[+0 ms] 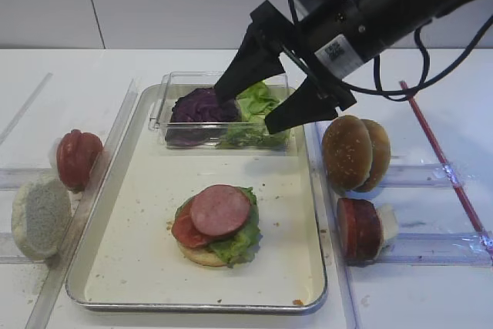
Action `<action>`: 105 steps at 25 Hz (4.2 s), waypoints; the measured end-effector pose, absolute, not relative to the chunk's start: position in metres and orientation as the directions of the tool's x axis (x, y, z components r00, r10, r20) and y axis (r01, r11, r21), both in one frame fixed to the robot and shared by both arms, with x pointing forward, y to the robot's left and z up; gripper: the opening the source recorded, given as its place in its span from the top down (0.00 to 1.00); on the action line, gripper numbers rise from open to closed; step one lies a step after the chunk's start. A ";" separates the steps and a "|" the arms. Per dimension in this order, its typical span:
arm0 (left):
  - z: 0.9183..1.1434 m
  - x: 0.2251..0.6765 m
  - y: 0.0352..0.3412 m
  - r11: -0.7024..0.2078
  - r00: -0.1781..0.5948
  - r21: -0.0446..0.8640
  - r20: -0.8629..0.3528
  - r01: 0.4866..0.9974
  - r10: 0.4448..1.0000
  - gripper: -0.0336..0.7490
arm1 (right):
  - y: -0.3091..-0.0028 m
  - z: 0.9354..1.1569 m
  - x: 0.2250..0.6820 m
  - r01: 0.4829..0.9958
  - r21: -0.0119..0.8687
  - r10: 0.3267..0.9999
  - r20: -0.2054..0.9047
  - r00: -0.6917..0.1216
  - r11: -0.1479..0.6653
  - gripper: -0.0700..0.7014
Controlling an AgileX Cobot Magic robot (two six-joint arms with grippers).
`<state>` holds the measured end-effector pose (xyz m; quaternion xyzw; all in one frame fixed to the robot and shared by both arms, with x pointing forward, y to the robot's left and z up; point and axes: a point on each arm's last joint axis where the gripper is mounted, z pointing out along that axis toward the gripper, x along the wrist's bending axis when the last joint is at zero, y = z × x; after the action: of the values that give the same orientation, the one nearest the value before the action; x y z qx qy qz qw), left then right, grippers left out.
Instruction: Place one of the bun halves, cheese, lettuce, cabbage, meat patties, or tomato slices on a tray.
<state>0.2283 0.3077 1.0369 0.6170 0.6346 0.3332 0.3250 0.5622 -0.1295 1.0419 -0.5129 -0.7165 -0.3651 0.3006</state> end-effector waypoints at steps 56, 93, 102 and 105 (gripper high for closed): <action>1.037 0.228 0.308 0.017 -0.027 0.824 -0.001 0.566 1.000 0.40 | -0.232 1.105 0.465 0.926 0.286 0.944 0.147 -0.295 0.245 0.11; 1.037 0.228 0.308 0.017 -0.027 0.824 -0.001 0.566 1.000 0.40 | -0.289 1.204 0.282 0.575 0.815 0.988 0.023 -0.155 0.071 0.21; 1.037 0.228 0.308 0.017 -0.027 0.824 -0.001 0.566 1.000 0.40 | -0.291 1.207 0.251 0.494 0.867 0.987 0.029 -0.161 0.055 0.21; 1.037 0.228 0.308 0.017 -0.027 0.824 -0.001 0.566 1.000 0.40 | -0.292 1.206 0.242 0.474 0.879 0.986 0.027 -0.162 0.053 0.21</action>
<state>0.2283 0.3077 1.0369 0.6170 0.6346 0.3332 0.3250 0.2417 -0.2918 1.2057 -0.5614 -0.6502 -0.3976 -0.3225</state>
